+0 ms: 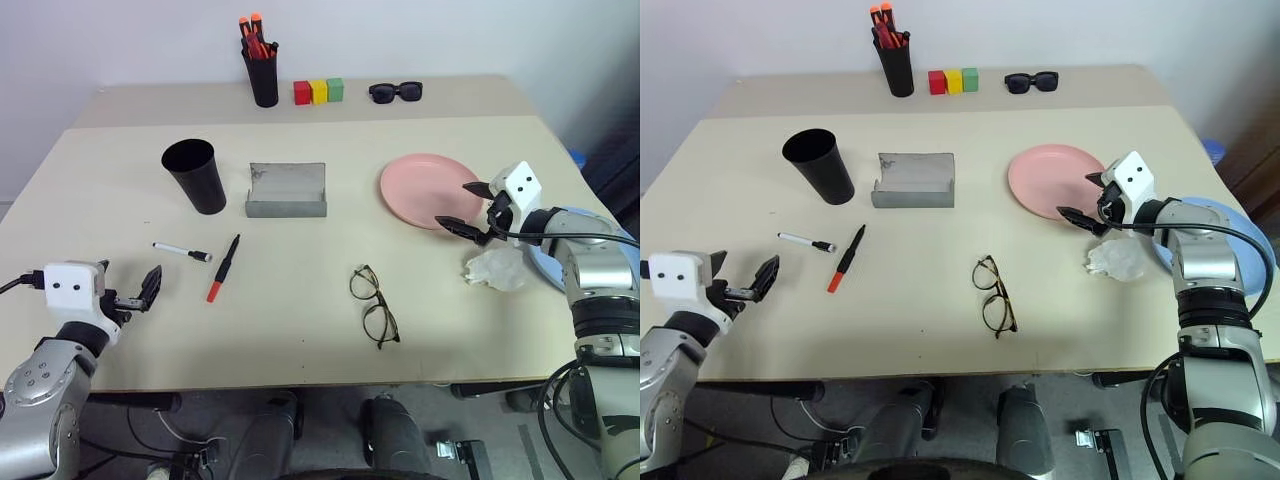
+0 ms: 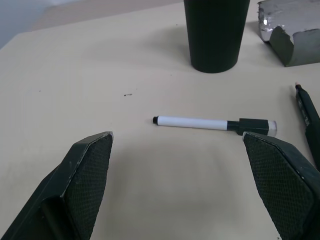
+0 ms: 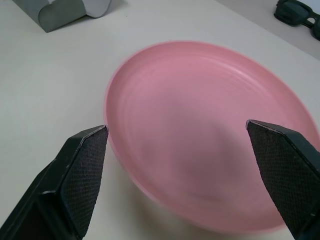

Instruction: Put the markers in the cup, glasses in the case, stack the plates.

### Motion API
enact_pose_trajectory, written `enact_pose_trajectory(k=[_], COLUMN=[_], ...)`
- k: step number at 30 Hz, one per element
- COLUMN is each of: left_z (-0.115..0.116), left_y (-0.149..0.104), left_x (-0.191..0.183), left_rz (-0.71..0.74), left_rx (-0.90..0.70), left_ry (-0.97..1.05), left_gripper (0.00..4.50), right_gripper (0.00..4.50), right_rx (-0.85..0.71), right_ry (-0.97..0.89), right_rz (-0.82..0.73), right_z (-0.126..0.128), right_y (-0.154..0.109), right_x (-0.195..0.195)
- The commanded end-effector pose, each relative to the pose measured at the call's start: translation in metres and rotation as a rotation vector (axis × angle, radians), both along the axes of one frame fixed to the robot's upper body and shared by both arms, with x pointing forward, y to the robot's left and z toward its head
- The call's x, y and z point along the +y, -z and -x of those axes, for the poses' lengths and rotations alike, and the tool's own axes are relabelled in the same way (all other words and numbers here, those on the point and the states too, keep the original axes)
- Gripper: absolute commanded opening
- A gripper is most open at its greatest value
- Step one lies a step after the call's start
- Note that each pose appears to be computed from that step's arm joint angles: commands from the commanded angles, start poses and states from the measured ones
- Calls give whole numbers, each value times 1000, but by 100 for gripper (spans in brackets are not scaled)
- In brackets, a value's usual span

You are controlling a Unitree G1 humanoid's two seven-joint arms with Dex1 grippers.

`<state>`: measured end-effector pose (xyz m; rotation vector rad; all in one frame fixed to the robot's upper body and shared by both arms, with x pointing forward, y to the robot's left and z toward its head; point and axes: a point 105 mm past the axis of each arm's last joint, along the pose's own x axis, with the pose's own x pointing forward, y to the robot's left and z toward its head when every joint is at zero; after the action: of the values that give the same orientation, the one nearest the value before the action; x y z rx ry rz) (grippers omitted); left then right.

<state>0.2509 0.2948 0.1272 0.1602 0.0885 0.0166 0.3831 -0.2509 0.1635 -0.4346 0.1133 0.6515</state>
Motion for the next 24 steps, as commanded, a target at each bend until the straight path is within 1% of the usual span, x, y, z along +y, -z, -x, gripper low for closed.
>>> enact_pose_trajectory(k=[1,13,20,24], left_z=[3,3,-10,-14], left_y=[-12,-12,-15,-12], left_x=[1,-2,-9,-19], left_rz=[-38,-51,-69,-75], left_rx=[-31,-22,-9,42], left_ry=[-2,17,76,137], left_gripper=[427,427,427,427], right_gripper=[450,450,450,450], right_rx=[-64,-59,-80,-69], right_ry=[-18,-42,-82,-159], right_rz=[-3,-7,-16,-13], right_z=[-1,2,9,19], right_y=[-17,-12,-18,-16], right_x=[4,9,20,38])
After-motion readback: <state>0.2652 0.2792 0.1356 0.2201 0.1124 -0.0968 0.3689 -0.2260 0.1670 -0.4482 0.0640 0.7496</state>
